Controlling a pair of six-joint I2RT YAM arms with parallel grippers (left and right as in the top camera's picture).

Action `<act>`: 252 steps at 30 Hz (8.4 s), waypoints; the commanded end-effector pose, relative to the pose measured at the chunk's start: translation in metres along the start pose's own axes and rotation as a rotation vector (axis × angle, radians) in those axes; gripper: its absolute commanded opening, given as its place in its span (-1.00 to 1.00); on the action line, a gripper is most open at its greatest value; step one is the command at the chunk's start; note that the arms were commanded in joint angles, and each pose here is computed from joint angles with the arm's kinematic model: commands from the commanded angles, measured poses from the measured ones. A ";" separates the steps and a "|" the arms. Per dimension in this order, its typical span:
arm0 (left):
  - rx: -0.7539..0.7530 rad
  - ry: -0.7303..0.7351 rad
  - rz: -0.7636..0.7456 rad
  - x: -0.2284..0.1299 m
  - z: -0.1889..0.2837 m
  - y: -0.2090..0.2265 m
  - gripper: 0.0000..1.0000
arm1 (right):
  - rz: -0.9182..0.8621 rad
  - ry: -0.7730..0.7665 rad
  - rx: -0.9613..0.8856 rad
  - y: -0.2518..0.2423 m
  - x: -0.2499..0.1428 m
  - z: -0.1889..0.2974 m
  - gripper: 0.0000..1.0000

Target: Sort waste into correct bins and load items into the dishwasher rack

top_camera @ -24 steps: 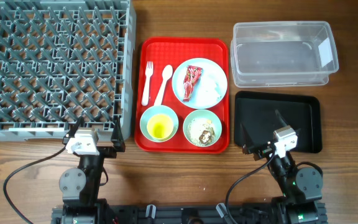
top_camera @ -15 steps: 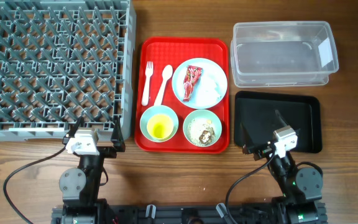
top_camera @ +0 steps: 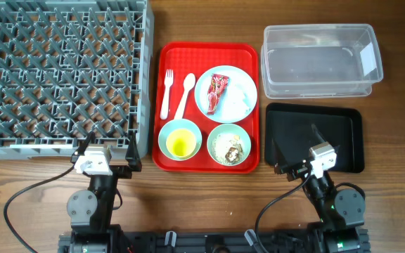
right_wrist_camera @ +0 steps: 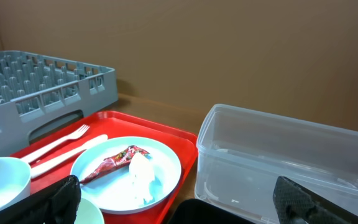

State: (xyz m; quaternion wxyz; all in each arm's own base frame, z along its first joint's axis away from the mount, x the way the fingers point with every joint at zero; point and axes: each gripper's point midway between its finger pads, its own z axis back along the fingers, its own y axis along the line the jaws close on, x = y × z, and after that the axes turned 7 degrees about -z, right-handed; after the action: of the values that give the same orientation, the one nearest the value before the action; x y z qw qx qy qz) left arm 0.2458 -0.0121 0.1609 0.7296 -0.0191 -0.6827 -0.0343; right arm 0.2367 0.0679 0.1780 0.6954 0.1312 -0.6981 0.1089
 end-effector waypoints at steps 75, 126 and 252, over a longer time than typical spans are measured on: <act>-0.468 0.771 0.503 0.149 -0.037 -0.084 1.00 | -0.641 0.697 0.274 0.062 0.160 -0.054 1.00; -0.126 0.455 0.318 0.196 0.073 -0.031 1.00 | -0.508 1.378 -0.039 0.199 -0.102 -0.108 -0.91; 0.196 1.389 0.459 -0.030 -0.047 0.018 0.51 | -0.552 1.029 0.304 0.139 0.087 -0.051 0.46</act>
State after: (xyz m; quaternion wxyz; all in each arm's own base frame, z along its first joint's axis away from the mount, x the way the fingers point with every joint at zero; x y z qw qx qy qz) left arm 0.2970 0.0055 0.1396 0.9800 -0.0693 -0.0590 0.1772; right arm 0.2372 0.2145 0.2665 0.9194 0.3399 -0.1814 0.0793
